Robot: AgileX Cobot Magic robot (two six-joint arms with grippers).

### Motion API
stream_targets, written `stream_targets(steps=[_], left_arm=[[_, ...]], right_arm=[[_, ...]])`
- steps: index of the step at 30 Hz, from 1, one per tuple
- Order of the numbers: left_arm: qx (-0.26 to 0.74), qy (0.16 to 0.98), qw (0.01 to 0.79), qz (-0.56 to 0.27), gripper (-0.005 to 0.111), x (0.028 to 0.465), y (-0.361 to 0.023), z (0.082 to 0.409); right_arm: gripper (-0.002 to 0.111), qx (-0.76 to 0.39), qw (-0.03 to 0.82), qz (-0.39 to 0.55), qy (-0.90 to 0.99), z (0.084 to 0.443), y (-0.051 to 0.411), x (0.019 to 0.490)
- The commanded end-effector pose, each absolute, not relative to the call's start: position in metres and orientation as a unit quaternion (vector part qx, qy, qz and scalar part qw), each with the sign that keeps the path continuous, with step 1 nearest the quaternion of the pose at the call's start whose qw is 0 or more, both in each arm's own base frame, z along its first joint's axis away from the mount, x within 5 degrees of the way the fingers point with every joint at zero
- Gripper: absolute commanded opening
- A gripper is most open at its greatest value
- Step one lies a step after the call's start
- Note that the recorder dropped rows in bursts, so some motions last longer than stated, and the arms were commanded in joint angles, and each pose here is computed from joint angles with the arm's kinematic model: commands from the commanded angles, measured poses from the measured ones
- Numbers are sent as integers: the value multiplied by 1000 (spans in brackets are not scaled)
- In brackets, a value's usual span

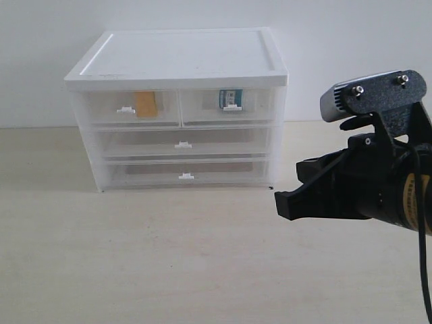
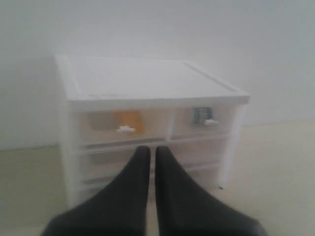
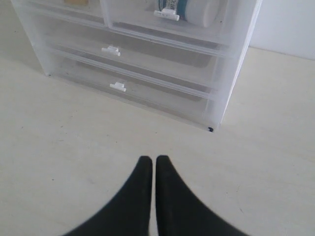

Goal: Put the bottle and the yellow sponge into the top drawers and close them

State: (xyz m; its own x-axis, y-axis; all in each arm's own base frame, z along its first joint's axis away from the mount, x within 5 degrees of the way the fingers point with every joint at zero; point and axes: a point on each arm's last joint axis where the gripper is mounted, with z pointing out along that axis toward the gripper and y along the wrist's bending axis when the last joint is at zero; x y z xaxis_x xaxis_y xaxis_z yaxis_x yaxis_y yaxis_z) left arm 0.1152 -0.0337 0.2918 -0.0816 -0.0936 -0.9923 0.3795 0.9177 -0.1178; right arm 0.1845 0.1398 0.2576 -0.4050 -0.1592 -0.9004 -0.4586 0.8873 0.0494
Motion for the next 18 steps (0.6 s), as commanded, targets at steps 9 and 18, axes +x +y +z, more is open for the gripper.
stream_targets(steps=[9, 18], left_arm=[[53, 650, 750, -114, 4, 62, -22, 268], [52, 598, 788, -137, 4, 40, -24, 269]], right_arm=[[0, -184, 515, 148, 824, 259, 139, 184], [0, -184, 516, 148, 824, 259, 139, 184]])
